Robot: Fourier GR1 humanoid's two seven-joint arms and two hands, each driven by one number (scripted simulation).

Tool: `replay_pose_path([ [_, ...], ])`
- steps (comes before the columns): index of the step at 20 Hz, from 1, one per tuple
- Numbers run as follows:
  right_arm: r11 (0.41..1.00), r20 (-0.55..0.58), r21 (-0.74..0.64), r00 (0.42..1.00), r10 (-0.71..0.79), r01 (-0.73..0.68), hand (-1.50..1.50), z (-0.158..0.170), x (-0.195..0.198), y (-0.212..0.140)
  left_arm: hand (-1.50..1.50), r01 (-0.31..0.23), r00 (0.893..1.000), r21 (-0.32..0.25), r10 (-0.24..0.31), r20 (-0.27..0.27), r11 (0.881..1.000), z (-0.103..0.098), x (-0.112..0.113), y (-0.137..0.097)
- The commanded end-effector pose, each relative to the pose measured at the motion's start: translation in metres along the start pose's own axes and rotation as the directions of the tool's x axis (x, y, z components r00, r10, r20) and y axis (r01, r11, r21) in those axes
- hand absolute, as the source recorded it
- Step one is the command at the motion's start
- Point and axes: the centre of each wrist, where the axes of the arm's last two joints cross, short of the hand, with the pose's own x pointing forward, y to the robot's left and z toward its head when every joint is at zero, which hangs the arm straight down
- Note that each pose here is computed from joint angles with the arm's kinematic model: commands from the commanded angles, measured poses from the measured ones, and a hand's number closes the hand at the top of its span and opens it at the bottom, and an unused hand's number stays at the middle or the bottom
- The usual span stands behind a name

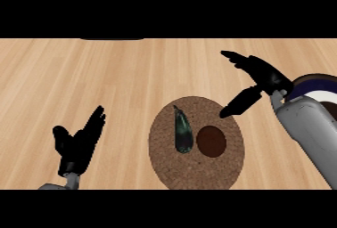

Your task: Pick the eggplant from the placemat and place it in the plate

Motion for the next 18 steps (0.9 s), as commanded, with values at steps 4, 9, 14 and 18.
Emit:
replay_pose_path([
  [4, 0.990, -0.071, 0.101, 0.992, 0.107, -0.100, -1.50, -0.009, 0.038, 0.026, 0.00, -0.007, 0.998, -0.018, 0.006, -0.062, 1.000, -0.002, 0.003, 0.008],
  [9, 0.985, -0.118, 0.100, 0.981, 0.155, -0.143, -1.50, -0.023, 0.060, 0.058, 0.00, 0.012, 0.998, -0.001, -0.012, -0.065, 1.000, -0.001, -0.011, -0.004],
  [14, 0.969, -0.158, 0.212, 0.974, 0.165, -0.129, -1.50, -0.017, 0.053, 0.093, 0.00, -0.010, 0.998, -0.013, 0.010, -0.055, 1.000, 0.009, -0.010, 0.003],
  [18, 0.970, -0.156, 0.219, 0.978, 0.140, -0.104, -1.50, -0.011, 0.038, 0.106, 0.00, 0.004, 0.998, -0.005, -0.004, -0.064, 1.000, 0.007, -0.006, -0.006],
])
